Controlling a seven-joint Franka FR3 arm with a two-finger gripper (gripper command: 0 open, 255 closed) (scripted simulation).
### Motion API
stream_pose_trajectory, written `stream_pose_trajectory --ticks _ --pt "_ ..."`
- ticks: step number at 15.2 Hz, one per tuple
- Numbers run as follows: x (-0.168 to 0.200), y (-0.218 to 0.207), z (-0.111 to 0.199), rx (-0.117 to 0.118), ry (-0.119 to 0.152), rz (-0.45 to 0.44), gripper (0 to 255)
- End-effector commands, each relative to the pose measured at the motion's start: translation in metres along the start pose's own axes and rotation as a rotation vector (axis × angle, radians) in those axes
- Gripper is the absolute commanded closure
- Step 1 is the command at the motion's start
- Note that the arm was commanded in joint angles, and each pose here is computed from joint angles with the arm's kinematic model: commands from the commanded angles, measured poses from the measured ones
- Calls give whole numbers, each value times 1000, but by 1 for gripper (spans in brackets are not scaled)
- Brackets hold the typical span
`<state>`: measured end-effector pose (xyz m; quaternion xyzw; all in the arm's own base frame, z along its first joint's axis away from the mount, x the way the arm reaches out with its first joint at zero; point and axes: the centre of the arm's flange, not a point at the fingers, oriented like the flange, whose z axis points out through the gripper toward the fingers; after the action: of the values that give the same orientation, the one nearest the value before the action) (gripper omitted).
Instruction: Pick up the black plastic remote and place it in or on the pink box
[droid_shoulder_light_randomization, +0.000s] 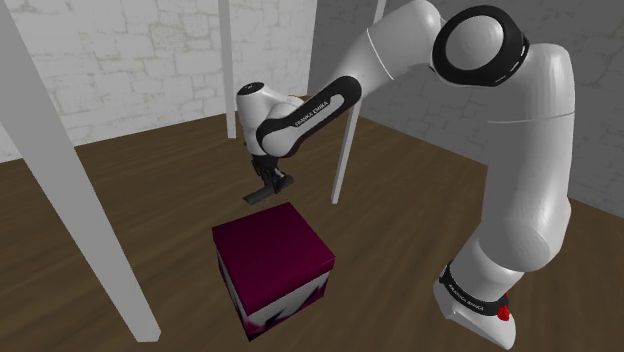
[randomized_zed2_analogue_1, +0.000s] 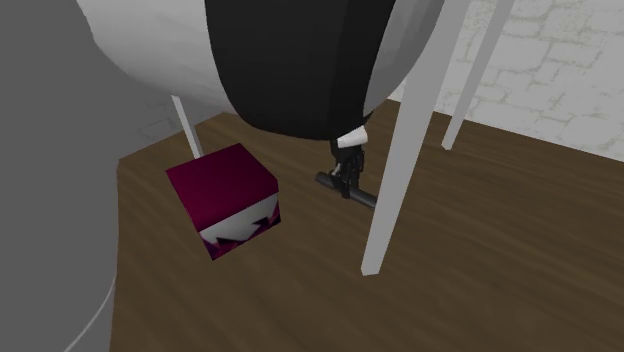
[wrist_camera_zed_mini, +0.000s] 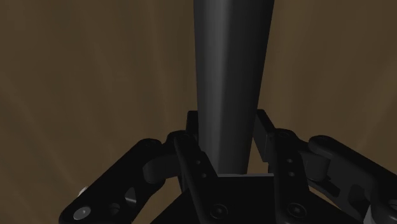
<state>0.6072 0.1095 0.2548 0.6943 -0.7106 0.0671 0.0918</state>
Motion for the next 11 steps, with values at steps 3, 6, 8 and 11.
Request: stream_pose_trajectory --ticks 3,6,8,11 --pt "4 2 -21 0 0 0 255" --pt "8 2 -36 0 0 0 255" --pt "10 2 -47 0 0 0 255" --pt "14 3 -62 0 0 0 255"
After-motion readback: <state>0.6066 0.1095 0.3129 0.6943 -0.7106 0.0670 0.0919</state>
